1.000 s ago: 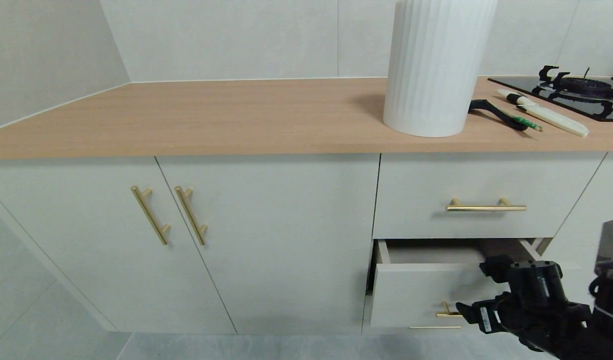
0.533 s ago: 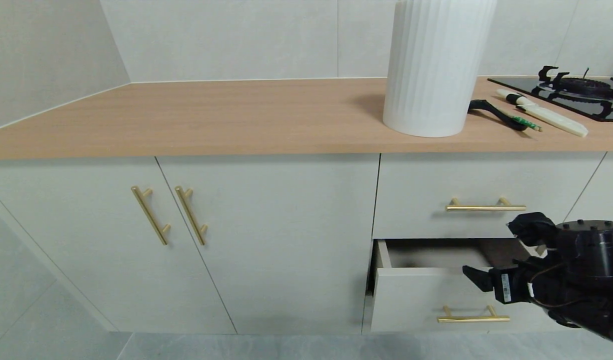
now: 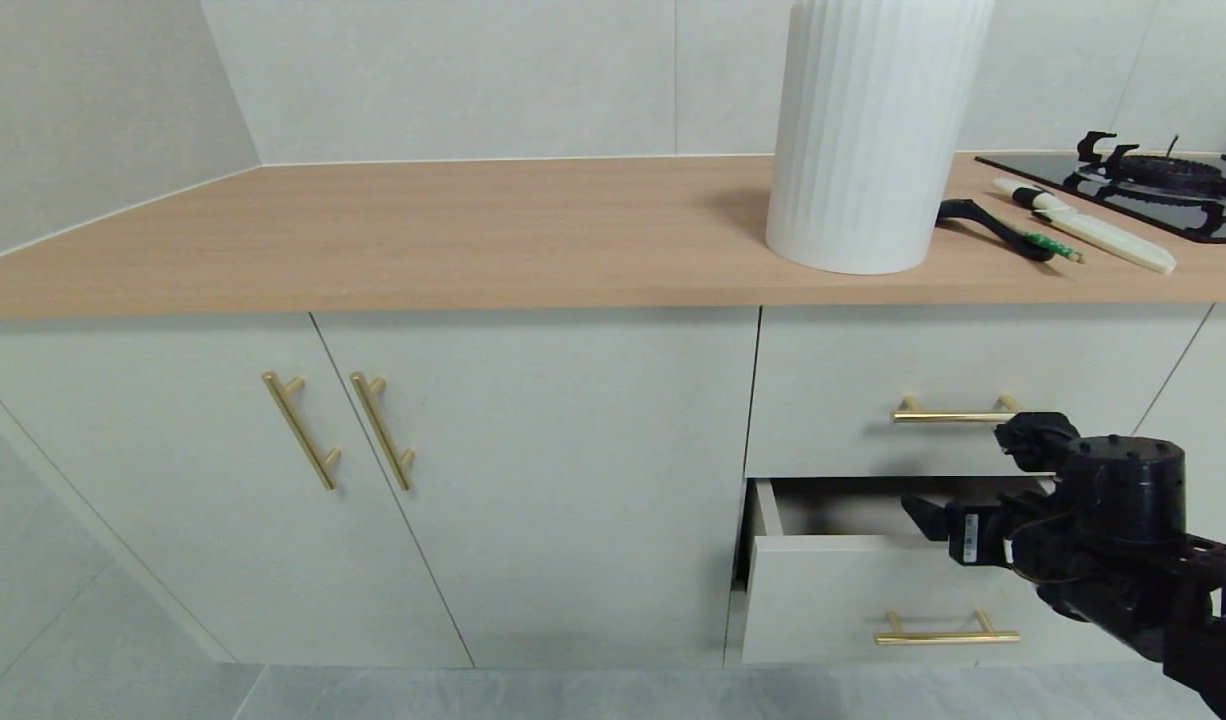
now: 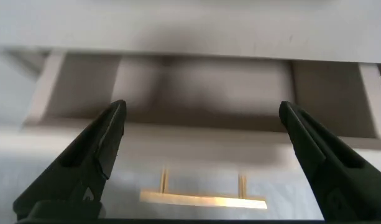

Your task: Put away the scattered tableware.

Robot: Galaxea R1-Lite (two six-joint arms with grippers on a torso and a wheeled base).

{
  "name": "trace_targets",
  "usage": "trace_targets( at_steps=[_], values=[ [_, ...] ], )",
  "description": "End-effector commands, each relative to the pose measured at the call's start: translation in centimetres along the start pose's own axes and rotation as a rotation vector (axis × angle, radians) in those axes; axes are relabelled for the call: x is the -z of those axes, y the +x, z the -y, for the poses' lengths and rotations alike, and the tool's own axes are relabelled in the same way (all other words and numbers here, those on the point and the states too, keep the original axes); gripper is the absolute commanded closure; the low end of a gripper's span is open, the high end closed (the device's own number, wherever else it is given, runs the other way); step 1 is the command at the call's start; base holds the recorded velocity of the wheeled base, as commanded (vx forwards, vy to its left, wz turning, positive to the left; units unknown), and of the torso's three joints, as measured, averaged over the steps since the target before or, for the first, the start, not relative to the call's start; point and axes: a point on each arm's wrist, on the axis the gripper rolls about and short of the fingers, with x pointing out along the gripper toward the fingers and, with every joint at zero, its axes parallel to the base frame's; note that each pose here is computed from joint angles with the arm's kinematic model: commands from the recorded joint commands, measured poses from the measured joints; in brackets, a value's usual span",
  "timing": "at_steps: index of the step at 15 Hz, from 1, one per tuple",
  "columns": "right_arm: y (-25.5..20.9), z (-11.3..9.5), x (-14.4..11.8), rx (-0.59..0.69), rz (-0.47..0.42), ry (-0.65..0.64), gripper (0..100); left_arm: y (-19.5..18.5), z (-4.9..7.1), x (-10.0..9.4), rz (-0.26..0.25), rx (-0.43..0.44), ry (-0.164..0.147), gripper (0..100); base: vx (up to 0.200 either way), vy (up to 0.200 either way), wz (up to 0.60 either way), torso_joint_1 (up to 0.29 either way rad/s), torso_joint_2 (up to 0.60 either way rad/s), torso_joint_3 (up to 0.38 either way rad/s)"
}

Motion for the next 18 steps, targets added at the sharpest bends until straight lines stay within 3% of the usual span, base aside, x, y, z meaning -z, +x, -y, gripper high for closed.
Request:
trace_targets(
  at_steps=[1,5,10,13,14,18],
  values=[
    [2.4,0.0,2.6,0.036,-0.069,-0.005,0,0.0,0.0,0.0,0.000,0.000,0.000,0,0.000,0.000,0.00,0.000,0.00,0.000],
    [2.3,0.1,3.1,0.041,-0.081,-0.011,0,0.0,0.0,0.0,0.000,0.000,0.000,0,0.000,0.000,0.00,0.000,0.00,0.000],
    [0.4,0.3,1.6,0.035,-0.088,-0.026,0,0.0,0.0,0.0,0.000,0.000,0.000,0,0.000,0.000,0.00,0.000,0.00,0.000],
    [-1.2,0.5,0.7,0.032,-0.139,-0.046,0,0.0,0.0,0.0,0.000,0.000,0.000,0,0.000,0.000,0.00,0.000,0.00,0.000],
    [-1.6,0.5,0.9,0.033,-0.195,-0.082,0,0.0,0.0,0.0,0.000,0.000,0.000,0,0.000,0.000,0.00,0.000,0.00,0.000],
    [-2.2,0.6,1.1,0.033,-0.245,-0.115,0,0.0,0.0,0.0,0.000,0.000,0.000,0,0.000,0.000,0.00,0.000,0.00,0.000]
  ],
)
